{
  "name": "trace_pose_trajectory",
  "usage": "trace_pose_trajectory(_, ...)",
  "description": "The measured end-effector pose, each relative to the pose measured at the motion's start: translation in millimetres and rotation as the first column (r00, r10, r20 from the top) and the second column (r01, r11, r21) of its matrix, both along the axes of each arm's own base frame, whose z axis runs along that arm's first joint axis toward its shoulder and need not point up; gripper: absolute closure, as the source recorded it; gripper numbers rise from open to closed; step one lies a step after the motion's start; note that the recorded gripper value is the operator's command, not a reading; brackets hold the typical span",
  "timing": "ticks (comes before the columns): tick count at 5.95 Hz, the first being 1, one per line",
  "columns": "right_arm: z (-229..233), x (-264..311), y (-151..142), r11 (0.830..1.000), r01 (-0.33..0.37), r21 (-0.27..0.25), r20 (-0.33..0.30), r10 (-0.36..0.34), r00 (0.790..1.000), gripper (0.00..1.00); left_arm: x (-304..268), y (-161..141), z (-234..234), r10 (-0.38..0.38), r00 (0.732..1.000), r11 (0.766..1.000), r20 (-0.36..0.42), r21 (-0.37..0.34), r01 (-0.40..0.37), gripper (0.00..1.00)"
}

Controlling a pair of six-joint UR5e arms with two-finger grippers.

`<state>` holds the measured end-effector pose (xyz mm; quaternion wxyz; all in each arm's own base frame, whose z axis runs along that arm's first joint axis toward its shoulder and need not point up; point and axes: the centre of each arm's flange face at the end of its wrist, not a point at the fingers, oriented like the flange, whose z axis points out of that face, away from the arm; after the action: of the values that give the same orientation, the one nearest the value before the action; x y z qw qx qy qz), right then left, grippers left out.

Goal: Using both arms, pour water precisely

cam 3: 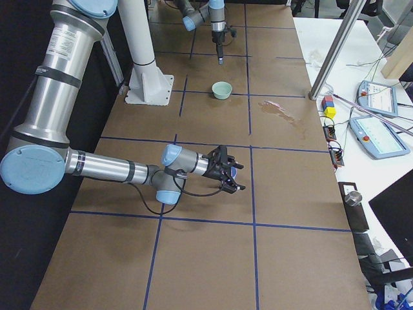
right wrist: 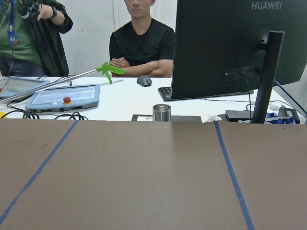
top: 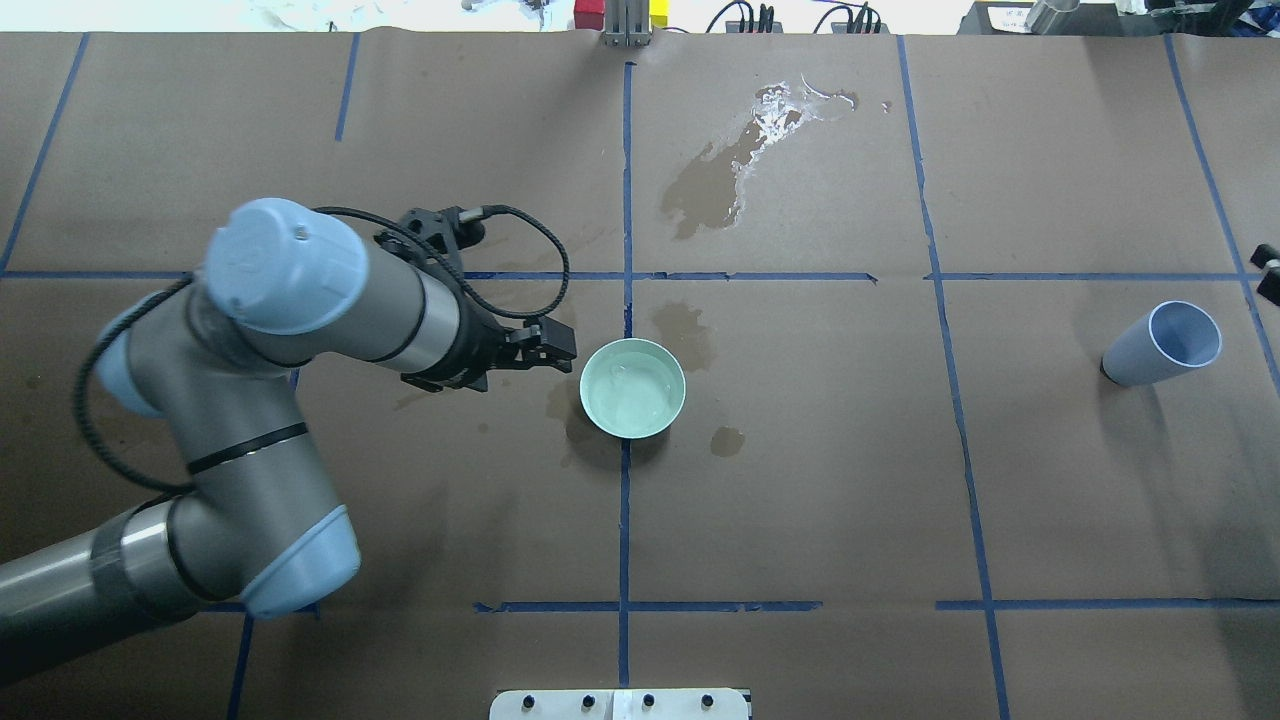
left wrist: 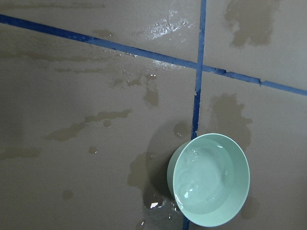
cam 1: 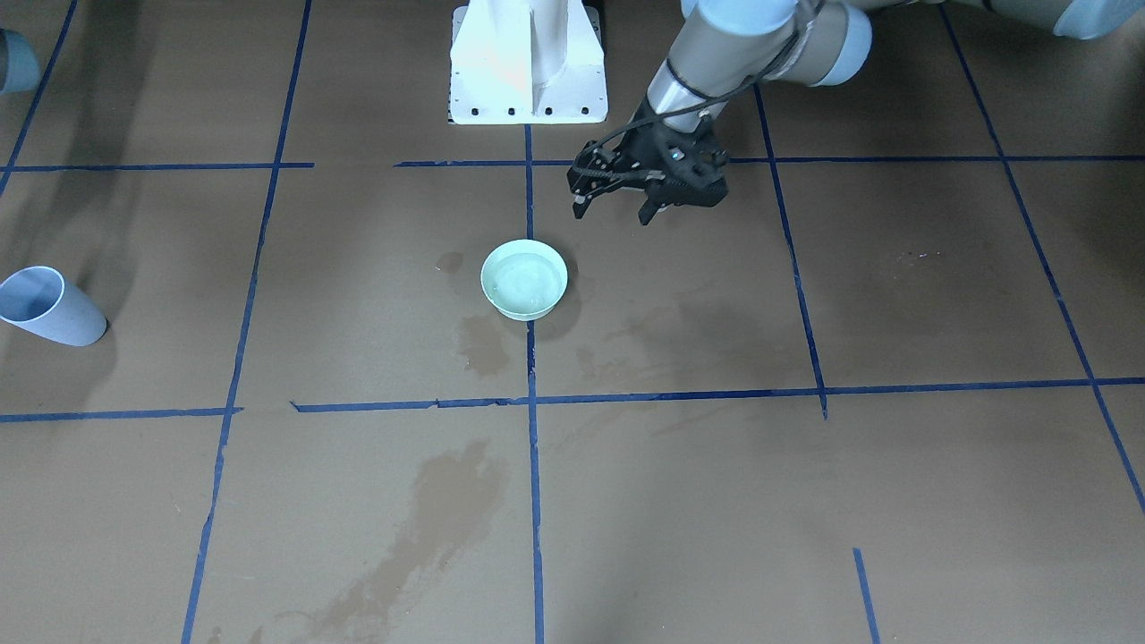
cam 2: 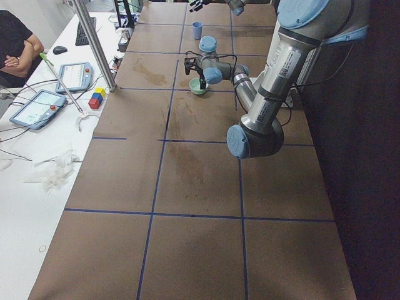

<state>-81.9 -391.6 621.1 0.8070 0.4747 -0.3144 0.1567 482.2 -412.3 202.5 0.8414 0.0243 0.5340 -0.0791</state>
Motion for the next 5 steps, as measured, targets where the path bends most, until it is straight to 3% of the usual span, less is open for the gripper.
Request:
trace_pose_trajectory(1, -8, 30, -12, 0.997, 0.066, -0.042, -0.023, -0.067, 0.998, 0.00, 26, -5, 0, 0.015, 1.000, 1.000, 0.023, -0.014, -0.015, 0.00)
trace_pose_trajectory(2, -14, 64, -19, 0.983, 0.154, -0.098, -0.004, -0.155, 0.988, 0.00, 50, -11, 3, 0.026, 0.998, 0.999, 0.056, -0.033, -0.025, 0.00)
trace_pose_trajectory(4, -14, 132, -18, 0.917, 0.346, -0.197, 0.025, -0.348, 0.937, 0.00, 92, -17, 17, 0.063, 0.990, 0.997, 0.129, -0.055, -0.057, 0.00)
trace_pose_trajectory(5, -11, 150, -17, 0.880, 0.422, -0.218, 0.024, -0.427, 0.904, 0.00, 105, -21, 20, 0.083, 0.985, 0.996, 0.151, -0.047, -0.076, 0.00)
